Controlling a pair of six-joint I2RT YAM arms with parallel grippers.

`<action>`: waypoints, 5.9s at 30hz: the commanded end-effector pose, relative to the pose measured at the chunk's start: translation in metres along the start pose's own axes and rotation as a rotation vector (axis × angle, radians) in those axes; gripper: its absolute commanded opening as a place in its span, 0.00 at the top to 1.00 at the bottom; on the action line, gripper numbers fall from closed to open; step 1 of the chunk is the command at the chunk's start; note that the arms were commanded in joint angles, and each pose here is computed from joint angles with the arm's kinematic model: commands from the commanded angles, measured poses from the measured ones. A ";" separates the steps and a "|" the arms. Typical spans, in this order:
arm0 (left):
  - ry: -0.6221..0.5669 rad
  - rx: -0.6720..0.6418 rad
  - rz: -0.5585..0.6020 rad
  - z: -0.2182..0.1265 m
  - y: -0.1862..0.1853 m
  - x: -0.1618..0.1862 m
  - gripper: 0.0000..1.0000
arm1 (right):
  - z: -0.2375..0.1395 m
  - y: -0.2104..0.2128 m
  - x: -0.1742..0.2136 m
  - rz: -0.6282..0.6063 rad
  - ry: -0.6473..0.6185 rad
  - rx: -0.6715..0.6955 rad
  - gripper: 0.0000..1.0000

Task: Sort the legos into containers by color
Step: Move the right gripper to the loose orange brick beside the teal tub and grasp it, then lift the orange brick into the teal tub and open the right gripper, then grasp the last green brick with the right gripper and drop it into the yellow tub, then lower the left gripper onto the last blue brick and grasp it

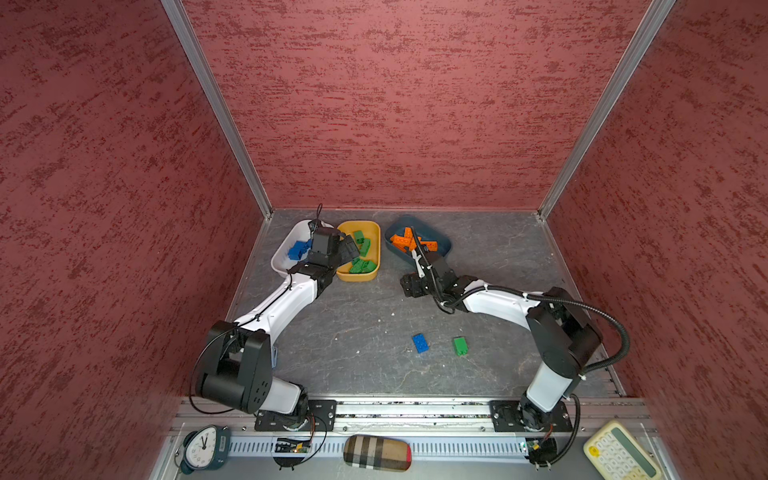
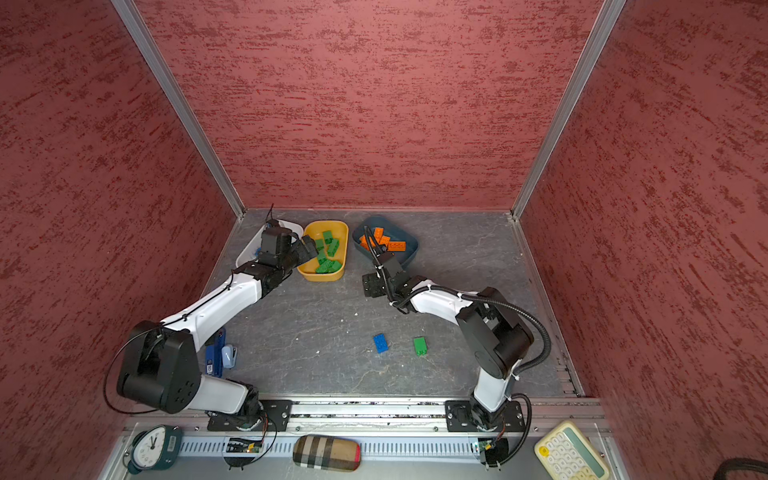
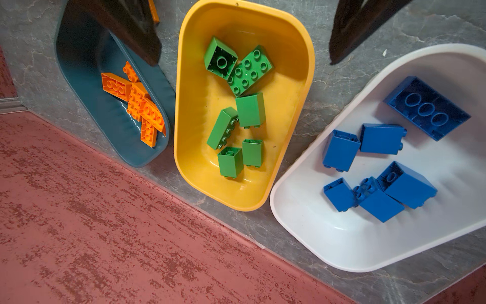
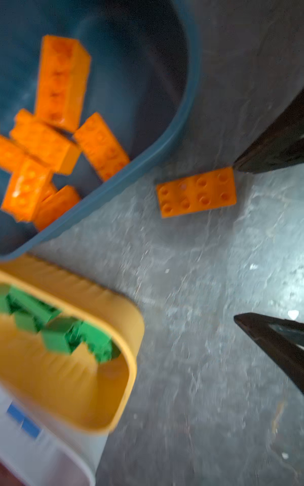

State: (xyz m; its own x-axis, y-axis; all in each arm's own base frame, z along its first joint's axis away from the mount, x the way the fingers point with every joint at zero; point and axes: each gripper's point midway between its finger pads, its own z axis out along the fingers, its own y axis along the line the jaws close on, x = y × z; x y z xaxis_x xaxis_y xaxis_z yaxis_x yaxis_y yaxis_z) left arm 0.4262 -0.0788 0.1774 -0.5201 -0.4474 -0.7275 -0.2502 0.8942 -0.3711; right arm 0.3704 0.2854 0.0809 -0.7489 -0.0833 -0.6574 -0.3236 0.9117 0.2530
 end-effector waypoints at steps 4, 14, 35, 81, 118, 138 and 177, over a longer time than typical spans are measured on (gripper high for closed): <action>-0.011 -0.014 0.035 -0.001 -0.004 -0.003 0.01 | 0.015 -0.020 0.004 0.022 0.050 0.116 0.16; -0.005 -0.040 0.049 -0.001 0.002 0.000 0.00 | 0.047 -0.026 0.006 -0.012 0.097 0.174 0.20; 0.005 0.019 0.197 -0.013 -0.014 0.005 0.01 | 0.060 -0.018 0.031 -0.137 0.165 0.209 0.66; 0.120 0.087 0.181 -0.025 -0.034 0.023 0.01 | 0.005 -0.079 -0.120 -0.191 0.002 -0.036 0.36; 0.249 0.382 0.578 -0.046 -0.135 0.149 0.01 | -0.152 -0.057 0.166 0.510 0.331 0.127 0.18; 0.138 0.178 0.325 -0.047 -0.074 0.101 0.01 | -0.101 -0.006 0.063 0.047 0.063 0.019 0.80; 0.274 0.469 0.788 -0.103 -0.096 0.206 0.01 | -0.091 -0.017 -0.082 0.221 -0.284 -0.089 0.01</action>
State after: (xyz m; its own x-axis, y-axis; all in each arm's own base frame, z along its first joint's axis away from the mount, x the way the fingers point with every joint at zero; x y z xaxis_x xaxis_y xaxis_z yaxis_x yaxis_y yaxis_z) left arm 0.2612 -0.2307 0.1113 -0.6665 0.2737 -0.6935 0.4603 0.8828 -0.0940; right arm 0.3927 0.2629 0.2056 -0.6216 0.1428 -0.7702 -0.3430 0.8343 0.4315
